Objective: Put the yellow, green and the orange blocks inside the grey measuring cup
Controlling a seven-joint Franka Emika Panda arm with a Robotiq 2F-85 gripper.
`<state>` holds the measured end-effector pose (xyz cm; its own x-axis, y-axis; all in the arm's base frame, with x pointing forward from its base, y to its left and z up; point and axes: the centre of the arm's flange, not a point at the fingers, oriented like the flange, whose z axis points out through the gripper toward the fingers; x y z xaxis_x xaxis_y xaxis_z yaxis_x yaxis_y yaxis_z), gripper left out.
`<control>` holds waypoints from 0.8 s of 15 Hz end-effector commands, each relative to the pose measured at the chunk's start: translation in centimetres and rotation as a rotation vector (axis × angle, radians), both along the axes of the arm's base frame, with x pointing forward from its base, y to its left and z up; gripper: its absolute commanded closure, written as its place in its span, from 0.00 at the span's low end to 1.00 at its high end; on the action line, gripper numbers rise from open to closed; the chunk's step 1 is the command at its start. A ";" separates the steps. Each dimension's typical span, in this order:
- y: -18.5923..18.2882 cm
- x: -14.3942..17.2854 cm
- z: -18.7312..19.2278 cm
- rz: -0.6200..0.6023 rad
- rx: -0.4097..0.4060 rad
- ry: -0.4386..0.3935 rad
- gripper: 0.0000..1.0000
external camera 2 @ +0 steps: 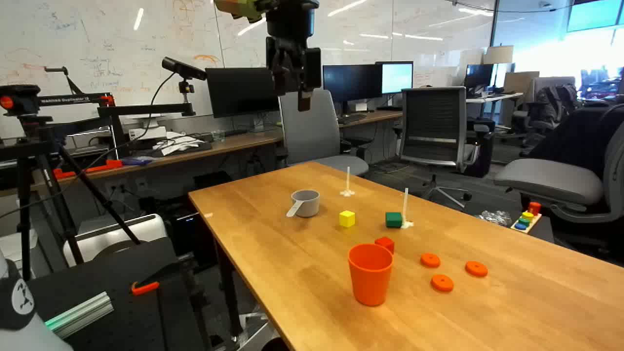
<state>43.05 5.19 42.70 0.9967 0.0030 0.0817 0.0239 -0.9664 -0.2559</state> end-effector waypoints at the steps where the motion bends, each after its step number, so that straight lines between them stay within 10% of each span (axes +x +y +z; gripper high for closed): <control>1: 0.0 0.1 0.1 0.000 0.000 -0.002 0.00; 7: 1.1 7.6 -3.7 -0.019 -0.062 0.005 0.00; 12: 1.2 15.0 -10.8 -0.122 -0.228 0.163 0.00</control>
<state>51.37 5.88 34.96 0.9992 -0.0400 0.0098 -0.0385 -0.9920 -0.1201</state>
